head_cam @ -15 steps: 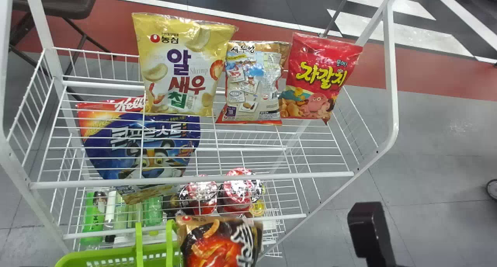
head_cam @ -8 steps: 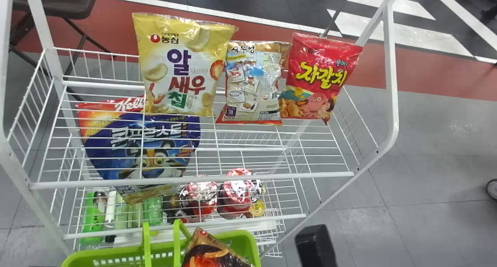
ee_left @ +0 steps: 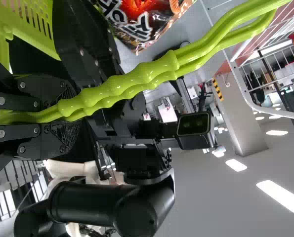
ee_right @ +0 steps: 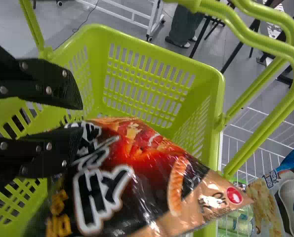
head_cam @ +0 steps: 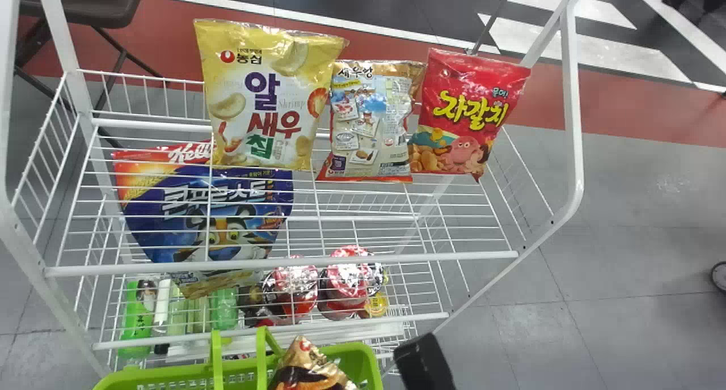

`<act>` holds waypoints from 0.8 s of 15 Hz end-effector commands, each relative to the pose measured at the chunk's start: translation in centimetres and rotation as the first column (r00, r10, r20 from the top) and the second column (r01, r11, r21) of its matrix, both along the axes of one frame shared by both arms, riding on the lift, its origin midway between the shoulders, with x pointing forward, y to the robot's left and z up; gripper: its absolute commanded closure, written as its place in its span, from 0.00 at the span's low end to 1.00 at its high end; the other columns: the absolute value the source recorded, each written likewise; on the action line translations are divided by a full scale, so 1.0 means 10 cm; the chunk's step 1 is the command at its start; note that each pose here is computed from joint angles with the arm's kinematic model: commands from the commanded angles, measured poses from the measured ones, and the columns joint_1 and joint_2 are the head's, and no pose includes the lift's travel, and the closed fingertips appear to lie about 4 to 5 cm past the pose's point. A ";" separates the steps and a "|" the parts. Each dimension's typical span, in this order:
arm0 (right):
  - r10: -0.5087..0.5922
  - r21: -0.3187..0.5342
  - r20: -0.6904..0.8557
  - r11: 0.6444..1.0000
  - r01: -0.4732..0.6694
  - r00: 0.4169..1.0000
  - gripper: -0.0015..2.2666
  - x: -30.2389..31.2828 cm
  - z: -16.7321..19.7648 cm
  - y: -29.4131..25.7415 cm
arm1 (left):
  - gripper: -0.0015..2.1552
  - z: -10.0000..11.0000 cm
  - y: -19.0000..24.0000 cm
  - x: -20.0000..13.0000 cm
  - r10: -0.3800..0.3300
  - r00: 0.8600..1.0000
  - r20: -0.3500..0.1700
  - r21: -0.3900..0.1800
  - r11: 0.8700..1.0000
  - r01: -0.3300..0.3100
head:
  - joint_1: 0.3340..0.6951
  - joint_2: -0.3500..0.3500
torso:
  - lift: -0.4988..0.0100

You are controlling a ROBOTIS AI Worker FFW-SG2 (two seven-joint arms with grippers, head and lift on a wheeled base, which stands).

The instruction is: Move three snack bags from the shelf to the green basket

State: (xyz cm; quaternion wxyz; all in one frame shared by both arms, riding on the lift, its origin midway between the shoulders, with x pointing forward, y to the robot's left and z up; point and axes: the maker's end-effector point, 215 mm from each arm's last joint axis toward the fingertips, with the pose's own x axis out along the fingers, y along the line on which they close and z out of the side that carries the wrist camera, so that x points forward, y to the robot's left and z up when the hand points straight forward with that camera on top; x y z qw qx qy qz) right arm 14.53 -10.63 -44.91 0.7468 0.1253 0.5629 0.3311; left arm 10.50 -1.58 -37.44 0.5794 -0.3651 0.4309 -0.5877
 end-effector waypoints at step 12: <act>-0.294 0.142 0.875 0.914 0.379 0.383 0.03 2.61 1.45 -0.88 | 0.70 -0.05 -0.09 -0.07 -0.024 1.000 0.005 0.022 0.999 0.024 | 1.00 0.00 | 0.89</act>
